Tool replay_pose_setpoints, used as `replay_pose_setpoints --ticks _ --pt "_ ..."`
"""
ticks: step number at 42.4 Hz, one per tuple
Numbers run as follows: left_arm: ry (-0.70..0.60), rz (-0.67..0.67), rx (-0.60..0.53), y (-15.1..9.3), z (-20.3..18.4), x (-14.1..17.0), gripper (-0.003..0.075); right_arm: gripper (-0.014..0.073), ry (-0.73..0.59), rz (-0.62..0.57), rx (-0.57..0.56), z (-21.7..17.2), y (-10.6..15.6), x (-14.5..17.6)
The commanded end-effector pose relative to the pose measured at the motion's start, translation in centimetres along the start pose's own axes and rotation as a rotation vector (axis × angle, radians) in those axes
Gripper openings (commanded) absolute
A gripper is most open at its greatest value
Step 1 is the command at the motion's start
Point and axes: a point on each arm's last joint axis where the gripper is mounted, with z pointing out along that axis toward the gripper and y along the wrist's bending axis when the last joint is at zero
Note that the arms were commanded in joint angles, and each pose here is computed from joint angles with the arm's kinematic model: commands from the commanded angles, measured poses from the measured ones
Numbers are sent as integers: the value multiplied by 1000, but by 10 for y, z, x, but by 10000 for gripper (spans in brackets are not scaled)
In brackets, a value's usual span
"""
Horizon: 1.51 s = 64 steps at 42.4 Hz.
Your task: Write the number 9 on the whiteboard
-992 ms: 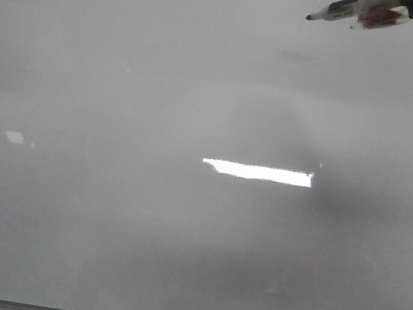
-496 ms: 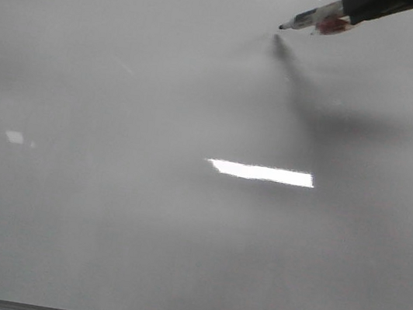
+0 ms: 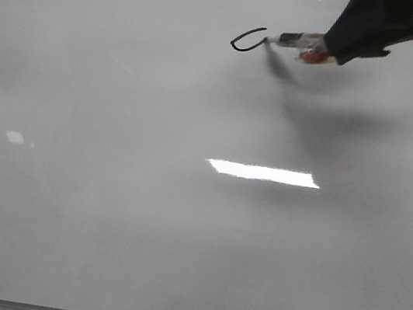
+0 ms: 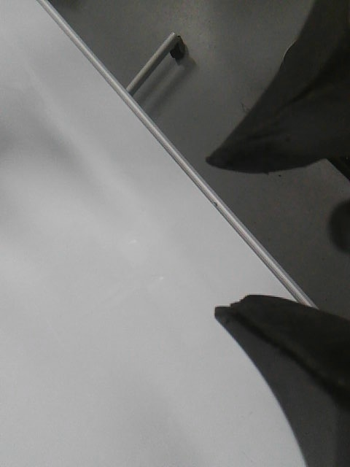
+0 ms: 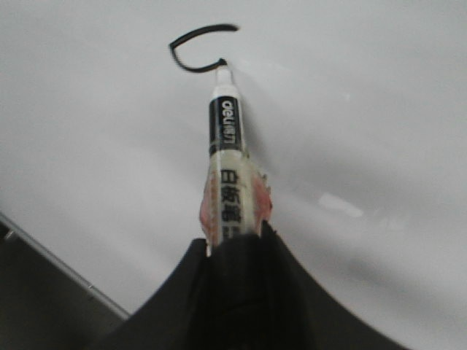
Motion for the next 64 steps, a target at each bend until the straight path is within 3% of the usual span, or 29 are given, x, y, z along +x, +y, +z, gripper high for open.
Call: replay_pose_setpoints --ticks 1,11,24,31,36,44,48,54,64 --pt "-87 -19 -20 1 -6 -11 378 -58 -174 -2 68 -27 -5 -23" --pt "-87 -17 -20 1 -6 -11 378 -58 -96 3 41 -12 -6 -17" --pt "-87 -17 -20 1 -6 -11 378 -58 222 -19 -71 38 4 34" --pt "-90 -9 -23 1 -6 -11 378 -58 195 -95 -101 25 14 31" --pt "-98 33 -8 0 -7 -12 379 -58 179 -233 -177 -3 36 28" --pt "-120 216 146 -22 -11 -19 383 -58 183 -527 -353 -51 76 35" --pt "-109 303 223 -34 -8 -20 428 -58 201 -632 -436 -71 91 42" --pt "-85 368 326 -50 3 -25 510 -58 237 -698 -512 -87 102 51" --pt "-27 472 498 -84 29 -40 504 -58 252 -714 -576 -98 110 56"
